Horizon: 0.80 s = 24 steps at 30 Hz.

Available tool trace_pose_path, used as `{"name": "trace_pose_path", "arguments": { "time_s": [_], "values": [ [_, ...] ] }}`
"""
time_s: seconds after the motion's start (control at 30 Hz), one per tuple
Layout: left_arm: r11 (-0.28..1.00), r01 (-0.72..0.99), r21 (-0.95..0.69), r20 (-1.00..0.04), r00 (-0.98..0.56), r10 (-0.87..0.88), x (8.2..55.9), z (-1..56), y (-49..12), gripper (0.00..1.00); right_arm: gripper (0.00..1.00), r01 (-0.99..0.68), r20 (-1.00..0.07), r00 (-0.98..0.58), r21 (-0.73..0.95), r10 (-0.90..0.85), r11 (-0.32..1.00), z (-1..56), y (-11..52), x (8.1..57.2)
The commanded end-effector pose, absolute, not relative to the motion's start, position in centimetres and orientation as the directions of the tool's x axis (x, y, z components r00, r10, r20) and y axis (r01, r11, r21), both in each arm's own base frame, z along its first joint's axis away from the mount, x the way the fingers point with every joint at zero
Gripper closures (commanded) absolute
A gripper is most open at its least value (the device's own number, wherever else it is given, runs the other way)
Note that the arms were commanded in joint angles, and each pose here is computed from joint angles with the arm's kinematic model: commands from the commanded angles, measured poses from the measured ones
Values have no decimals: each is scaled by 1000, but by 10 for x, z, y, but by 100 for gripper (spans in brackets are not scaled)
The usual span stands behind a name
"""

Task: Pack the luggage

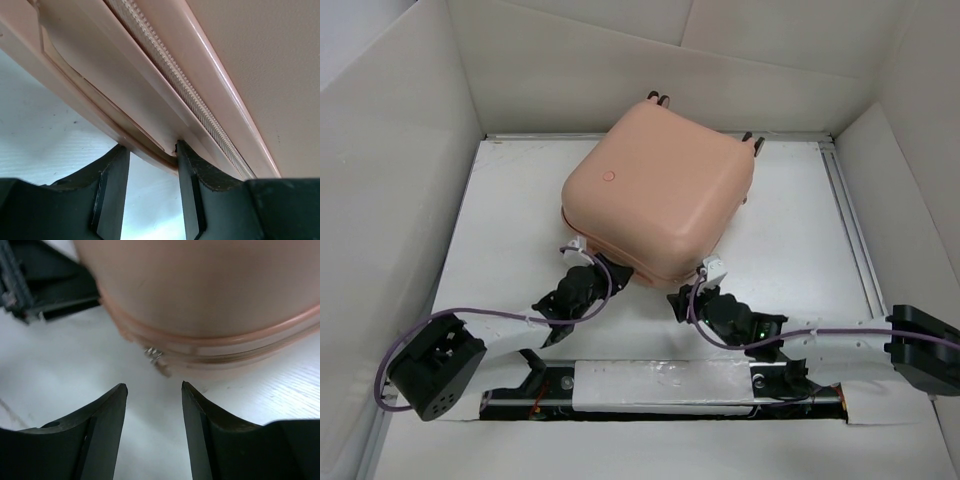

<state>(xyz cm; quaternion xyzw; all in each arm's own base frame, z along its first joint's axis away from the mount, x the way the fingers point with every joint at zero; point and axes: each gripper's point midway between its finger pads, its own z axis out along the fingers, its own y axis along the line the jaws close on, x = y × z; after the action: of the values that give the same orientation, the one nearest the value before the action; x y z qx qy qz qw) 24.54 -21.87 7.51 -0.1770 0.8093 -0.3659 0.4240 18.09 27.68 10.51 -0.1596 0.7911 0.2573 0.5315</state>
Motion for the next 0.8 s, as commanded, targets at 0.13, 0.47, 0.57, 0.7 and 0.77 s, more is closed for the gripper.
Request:
{"name": "trace_pose_path", "arguments": {
  "time_s": [0.13,0.47,0.57,0.7,0.77],
  "values": [
    [620,111,-777,-556,-582,-594,248,91,-234,100,44,-339,-933,-290,309,214,888,138,267,212],
    [563,172,-808,-534,-619,-576,226,103,-245,100,60,-254,-930,-241,336,277,907,148,279,230],
    [556,179,-811,-534,-615,-581,224,106,-243,100,80,-219,-926,-234,346,295,912,146,278,232],
    [537,201,-820,-531,-619,-579,222,112,-246,100,99,-236,-925,-236,353,298,905,148,289,222],
    [537,200,-819,-531,-620,-578,222,111,-247,100,100,-253,-925,-238,352,295,901,151,301,217]
  ]
}}
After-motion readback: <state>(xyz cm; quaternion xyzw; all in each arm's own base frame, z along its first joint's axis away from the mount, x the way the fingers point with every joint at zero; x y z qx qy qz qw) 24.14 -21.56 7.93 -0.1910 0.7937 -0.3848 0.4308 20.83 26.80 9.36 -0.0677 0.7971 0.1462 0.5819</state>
